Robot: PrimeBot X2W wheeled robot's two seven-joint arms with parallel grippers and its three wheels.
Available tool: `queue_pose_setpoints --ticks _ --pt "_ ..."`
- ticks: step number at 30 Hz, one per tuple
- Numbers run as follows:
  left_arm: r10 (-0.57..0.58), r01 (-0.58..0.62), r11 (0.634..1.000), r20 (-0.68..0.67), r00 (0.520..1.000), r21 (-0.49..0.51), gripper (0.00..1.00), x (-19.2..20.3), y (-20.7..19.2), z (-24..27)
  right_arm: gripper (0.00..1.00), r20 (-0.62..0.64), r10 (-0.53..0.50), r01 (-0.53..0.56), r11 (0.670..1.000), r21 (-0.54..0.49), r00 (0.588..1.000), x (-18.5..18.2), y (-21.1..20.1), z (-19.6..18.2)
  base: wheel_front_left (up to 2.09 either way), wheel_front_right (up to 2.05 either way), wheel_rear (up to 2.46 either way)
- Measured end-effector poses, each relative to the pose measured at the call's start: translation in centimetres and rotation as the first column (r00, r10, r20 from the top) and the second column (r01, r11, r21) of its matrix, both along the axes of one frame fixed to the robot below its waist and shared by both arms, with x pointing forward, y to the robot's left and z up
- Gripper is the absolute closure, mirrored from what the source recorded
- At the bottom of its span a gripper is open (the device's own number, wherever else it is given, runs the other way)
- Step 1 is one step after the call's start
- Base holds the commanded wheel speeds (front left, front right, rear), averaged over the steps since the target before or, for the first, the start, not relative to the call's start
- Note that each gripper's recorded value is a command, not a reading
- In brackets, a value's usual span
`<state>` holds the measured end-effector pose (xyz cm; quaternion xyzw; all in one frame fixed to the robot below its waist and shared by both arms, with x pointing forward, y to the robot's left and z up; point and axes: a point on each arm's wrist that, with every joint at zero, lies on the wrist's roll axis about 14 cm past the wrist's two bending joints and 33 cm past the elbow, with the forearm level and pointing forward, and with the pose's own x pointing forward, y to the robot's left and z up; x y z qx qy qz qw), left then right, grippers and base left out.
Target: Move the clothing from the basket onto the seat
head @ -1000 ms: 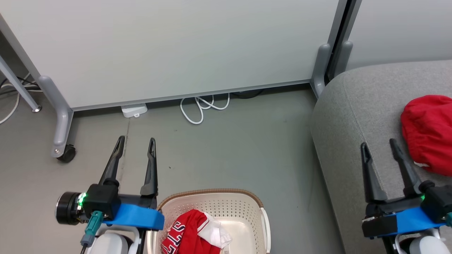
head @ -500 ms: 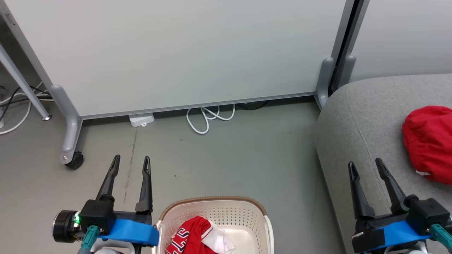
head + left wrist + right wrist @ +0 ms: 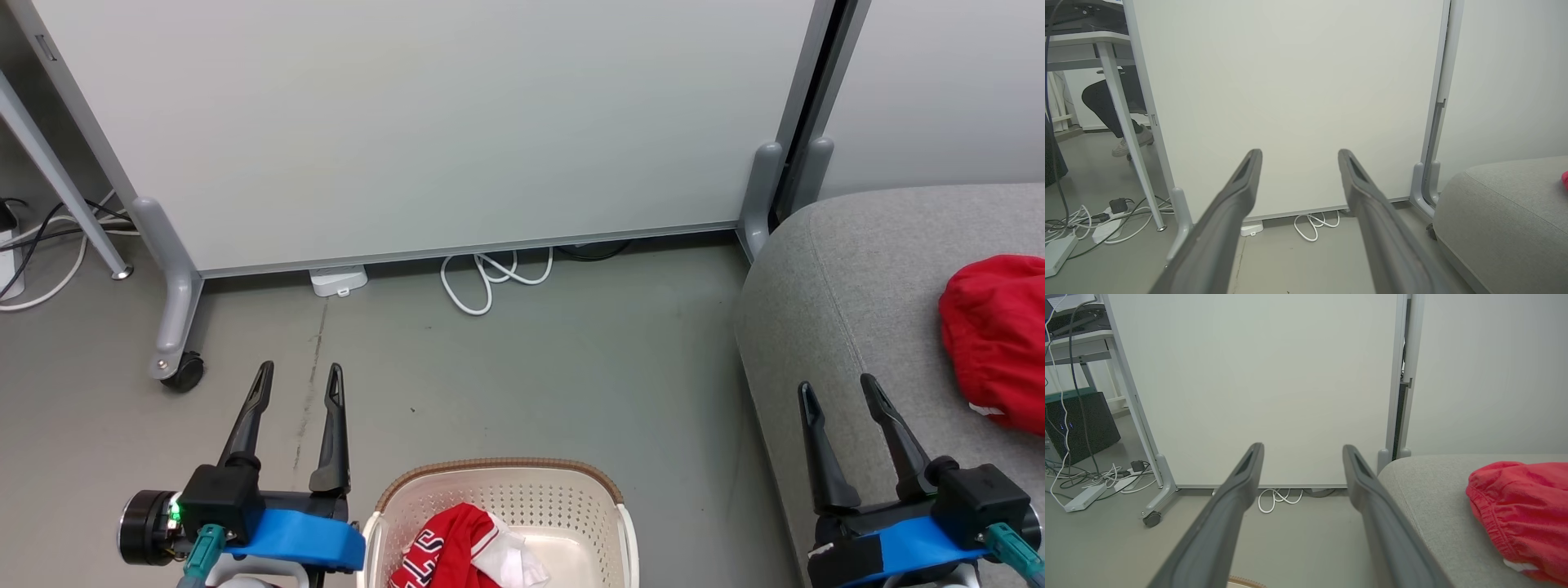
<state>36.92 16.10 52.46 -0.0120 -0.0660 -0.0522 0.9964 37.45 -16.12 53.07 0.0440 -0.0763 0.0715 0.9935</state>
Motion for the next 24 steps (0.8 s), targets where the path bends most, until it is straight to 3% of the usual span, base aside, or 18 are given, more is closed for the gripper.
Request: queue_pose_setpoints --ticks 13,24 --pt "-0.008 0.008 1.0 -0.014 1.0 0.001 0.0 0.1 -0.2 -0.5 0.0 -0.012 0.002 -0.002 1.0 -0.003 1.0 0.0 0.0 -0.4 0.0 0.0 0.0" --pt "-0.103 0.104 0.994 -0.076 0.992 0.018 0.0 1.8 -2.7 -2.2 0.0 -0.03 0.014 -0.014 1.0 -0.01 0.999 0.2 0.2 -1.0 0.0 0.0 0.0"
